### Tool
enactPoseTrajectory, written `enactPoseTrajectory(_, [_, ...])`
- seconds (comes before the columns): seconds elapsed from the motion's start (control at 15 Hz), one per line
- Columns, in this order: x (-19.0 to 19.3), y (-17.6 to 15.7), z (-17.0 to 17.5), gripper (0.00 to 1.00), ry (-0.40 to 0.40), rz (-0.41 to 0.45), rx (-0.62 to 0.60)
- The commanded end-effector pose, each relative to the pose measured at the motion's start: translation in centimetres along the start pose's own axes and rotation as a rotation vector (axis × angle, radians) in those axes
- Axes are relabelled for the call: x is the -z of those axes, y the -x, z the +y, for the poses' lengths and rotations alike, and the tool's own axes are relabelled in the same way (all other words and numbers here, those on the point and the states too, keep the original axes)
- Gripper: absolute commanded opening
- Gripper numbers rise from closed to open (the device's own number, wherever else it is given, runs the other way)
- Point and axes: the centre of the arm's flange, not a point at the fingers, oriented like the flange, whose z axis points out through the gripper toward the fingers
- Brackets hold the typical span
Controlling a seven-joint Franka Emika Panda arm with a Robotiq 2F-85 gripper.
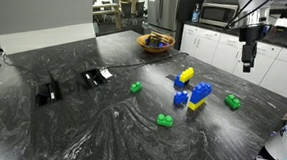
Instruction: Move the green legos at the right to the front of the blue legos
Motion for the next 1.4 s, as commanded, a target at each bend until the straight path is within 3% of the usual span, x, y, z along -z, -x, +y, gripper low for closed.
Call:
enactPoseTrajectory(0.0, [-3.0, -1.1, 1.6, 1.0, -0.019, 0.001, -0.105])
enactPoseTrajectory(0.4, [-7.0, -1.7, 4.0, 1.0, -0.032, -0.01, -0.301])
enactPoseTrajectory(0.93, [-7.4, -2.2, 4.3, 1.0, -0.061, -0.031, -0.291])
enactPoseTrajectory(1.33, [-10.7, -3.2, 4.4, 1.0, -0.018, -0.028, -0.314])
